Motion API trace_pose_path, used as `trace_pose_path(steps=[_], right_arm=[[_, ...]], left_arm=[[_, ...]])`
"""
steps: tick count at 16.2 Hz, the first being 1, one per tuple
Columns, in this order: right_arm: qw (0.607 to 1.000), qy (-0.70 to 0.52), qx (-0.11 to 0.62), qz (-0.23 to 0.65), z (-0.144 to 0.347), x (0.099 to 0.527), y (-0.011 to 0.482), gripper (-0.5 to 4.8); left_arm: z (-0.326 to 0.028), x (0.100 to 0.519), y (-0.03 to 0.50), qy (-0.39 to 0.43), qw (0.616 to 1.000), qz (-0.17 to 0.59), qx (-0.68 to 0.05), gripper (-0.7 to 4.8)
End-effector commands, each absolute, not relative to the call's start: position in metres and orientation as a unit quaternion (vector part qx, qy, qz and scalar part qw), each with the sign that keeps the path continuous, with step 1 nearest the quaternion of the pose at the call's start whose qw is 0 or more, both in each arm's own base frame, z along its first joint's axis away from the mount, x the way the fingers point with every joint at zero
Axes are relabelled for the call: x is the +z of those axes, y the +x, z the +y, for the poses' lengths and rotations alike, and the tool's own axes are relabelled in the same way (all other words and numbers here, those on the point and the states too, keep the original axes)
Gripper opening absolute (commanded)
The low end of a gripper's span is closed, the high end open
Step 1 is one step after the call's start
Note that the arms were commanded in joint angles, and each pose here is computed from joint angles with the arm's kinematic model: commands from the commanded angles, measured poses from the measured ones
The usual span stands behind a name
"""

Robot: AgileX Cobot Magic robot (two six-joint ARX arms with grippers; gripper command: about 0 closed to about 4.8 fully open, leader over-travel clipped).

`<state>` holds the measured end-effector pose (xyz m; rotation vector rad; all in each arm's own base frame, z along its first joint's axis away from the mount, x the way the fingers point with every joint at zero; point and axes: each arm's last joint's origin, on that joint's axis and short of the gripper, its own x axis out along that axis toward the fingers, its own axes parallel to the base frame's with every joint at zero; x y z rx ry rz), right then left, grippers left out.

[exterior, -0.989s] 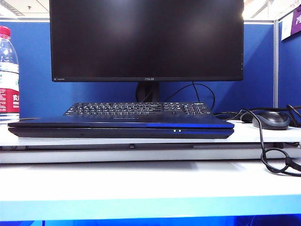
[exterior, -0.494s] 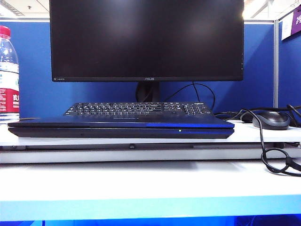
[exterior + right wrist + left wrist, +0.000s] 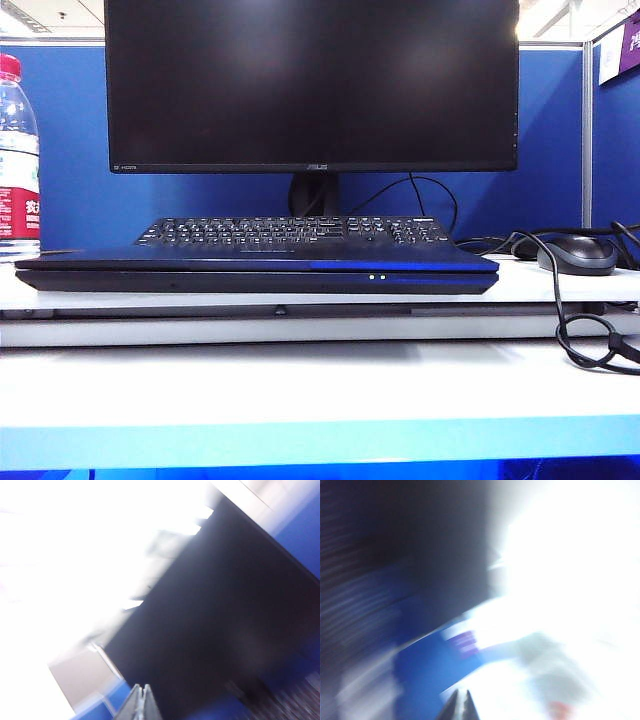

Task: Open the lid of the black laptop.

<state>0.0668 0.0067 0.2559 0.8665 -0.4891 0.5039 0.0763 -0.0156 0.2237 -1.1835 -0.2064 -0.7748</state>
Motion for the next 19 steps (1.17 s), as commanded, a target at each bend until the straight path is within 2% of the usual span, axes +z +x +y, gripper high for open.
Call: trace_pose_path(steps=[1, 3, 5, 8, 11, 13, 15, 17, 19], right_arm=[[0.86, 0.384, 0.231, -0.244, 0.006, 0.297, 0.053, -0.01], [0.876, 0.319, 0.235, -0.274, 0.007, 0.341, 0.047, -0.01], [0.889, 0.255, 0.271, -0.268, 0.01, 0.386, 0.056, -0.01], [0.902, 0.195, 0.295, -0.246, 0.013, 0.438, 0.074, -0.01], [0.928, 0.152, 0.293, -0.171, 0.015, 0.49, 0.108, -0.01], [0.921, 0.141, 0.333, -0.142, 0.02, 0.503, 0.129, -0.01], [0.916, 0.135, 0.366, -0.094, 0.033, 0.496, 0.158, -0.01], [0.93, 0.124, 0.346, 0.023, 0.054, 0.464, 0.19, -0.01], [0.931, 0.085, 0.315, 0.161, 0.077, 0.424, 0.215, -0.01]], left_arm=[[-0.015, 0.275, 0.052, -0.479, 0.762, -0.167, -0.402, 0.38], [-0.016, 0.328, 0.027, -0.369, 0.8, -0.211, -0.423, 0.39], [-0.018, 0.38, 0.017, -0.262, 0.836, -0.214, -0.432, 0.4], [-0.021, 0.438, 0.03, -0.187, 0.862, -0.169, -0.44, 0.4], [-0.022, 0.476, 0.084, -0.141, 0.912, -0.107, -0.369, 0.4], [-0.024, 0.476, 0.123, -0.153, 0.918, -0.059, -0.362, 0.4], [-0.027, 0.458, 0.165, -0.163, 0.915, 0.021, -0.368, 0.4], [-0.037, 0.425, 0.203, -0.136, 0.912, 0.118, -0.367, 0.4], [-0.045, 0.388, 0.228, -0.061, 0.922, 0.219, -0.314, 0.39]])
